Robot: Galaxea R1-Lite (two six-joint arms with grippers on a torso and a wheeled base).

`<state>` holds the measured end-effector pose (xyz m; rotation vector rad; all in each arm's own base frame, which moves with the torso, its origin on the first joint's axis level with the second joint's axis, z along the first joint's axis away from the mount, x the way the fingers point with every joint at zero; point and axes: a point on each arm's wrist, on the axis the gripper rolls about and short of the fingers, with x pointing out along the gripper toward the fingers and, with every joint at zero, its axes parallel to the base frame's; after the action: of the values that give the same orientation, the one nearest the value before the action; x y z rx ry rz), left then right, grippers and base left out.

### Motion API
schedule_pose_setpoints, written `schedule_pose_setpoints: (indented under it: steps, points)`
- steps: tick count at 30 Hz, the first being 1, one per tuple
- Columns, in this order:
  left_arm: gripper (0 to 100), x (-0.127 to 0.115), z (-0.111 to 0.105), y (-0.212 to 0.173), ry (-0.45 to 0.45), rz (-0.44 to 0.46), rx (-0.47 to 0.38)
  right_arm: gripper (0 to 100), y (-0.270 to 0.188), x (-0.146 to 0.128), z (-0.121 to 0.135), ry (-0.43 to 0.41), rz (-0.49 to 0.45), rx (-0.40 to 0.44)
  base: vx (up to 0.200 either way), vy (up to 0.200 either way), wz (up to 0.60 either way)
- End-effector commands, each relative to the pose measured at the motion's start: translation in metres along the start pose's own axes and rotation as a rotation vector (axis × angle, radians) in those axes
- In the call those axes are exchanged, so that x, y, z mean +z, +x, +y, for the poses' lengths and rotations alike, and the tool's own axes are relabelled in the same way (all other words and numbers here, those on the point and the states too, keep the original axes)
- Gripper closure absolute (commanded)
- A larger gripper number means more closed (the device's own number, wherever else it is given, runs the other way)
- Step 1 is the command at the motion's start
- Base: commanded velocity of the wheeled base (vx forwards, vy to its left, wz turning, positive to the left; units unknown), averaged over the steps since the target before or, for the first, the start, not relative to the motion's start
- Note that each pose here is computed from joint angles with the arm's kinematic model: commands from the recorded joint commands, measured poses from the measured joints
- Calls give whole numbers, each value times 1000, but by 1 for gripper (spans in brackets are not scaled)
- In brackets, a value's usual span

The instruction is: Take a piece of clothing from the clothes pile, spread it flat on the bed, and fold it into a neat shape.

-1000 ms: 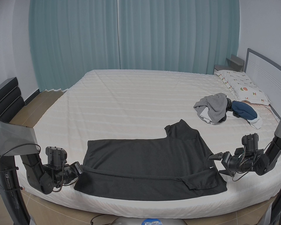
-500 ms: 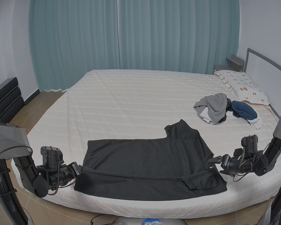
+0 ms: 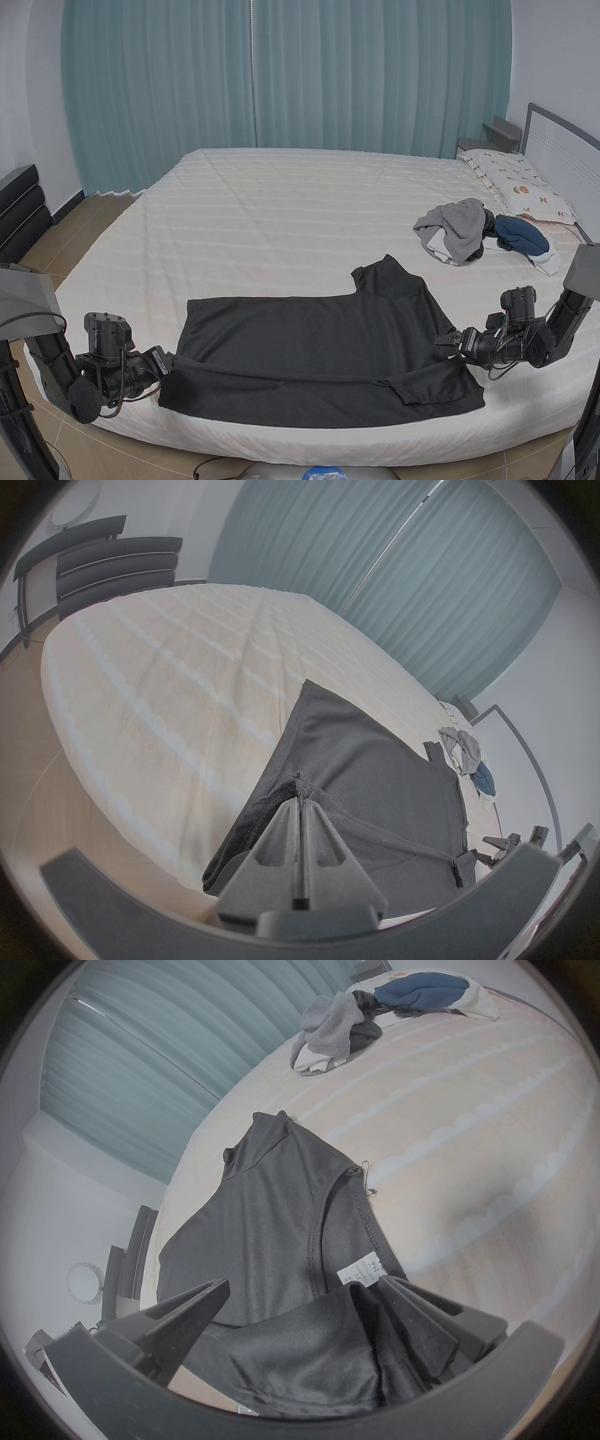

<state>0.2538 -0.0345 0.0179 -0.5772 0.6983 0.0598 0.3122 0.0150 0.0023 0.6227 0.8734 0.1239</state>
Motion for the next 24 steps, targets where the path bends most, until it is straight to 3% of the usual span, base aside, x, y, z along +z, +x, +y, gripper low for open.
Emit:
schedule_pose_setpoints:
  steps: [1, 4, 5, 16, 24]
  points:
    - [100, 0, 0, 0, -1, 1, 1, 0, 7, -4, -5, 4, 22, -12, 0, 0, 0]
    - [100, 0, 0, 0, -1, 1, 1, 0, 7, -5, -6, -8, 27, -16, 0, 0, 0]
    - [100, 0, 0, 0, -1, 1, 1, 100, 7, -5, -6, -10, 27, -16, 0, 0, 0]
    - [100, 0, 0, -1, -2, 2, 2, 100, -2, -12, -15, -23, 42, -42, 0, 0, 0]
    - [100, 2, -2, -9, 0, -15, -11, 100, -35, -6, -5, -19, -21, -11, 0, 0, 0]
